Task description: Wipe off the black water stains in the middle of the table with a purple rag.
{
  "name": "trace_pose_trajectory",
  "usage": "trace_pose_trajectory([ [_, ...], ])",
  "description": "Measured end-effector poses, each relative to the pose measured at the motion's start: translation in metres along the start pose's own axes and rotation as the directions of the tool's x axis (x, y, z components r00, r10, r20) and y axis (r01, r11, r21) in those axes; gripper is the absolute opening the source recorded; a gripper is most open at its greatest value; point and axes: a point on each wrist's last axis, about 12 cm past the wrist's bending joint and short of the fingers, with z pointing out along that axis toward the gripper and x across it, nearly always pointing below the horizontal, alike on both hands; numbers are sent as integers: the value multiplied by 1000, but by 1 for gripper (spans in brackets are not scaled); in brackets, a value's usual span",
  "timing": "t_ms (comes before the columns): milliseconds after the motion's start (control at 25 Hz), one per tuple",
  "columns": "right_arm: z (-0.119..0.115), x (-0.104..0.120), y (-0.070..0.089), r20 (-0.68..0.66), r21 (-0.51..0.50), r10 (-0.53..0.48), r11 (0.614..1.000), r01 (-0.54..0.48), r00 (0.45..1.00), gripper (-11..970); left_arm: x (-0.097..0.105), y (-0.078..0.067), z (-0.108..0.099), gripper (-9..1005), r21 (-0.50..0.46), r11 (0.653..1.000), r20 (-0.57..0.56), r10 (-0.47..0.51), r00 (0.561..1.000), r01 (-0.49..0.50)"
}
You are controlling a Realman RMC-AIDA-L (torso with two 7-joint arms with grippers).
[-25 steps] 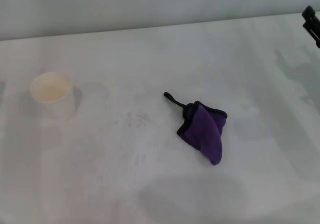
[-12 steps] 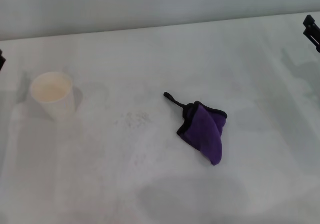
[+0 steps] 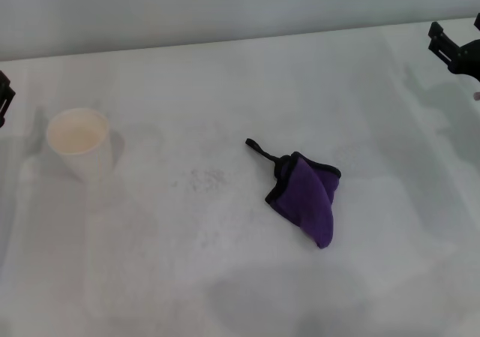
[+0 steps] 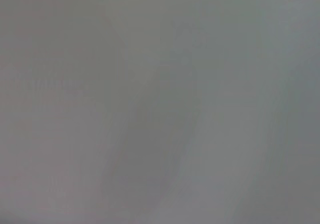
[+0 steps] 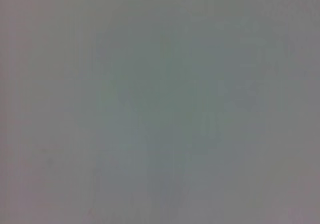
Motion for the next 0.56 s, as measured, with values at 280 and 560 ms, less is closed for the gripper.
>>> trace_pose_trajectory([
  [280, -4, 3, -2, -8, 22, 9, 1000, -9, 1000, 864, 1, 3, 0, 847, -11, 1000, -13, 6, 1000, -7],
  [560, -9, 6, -4, -4, 35, 16, 999, -16, 1000, 864, -2, 2, 5, 847, -5, 1000, -19, 29, 999, -29],
])
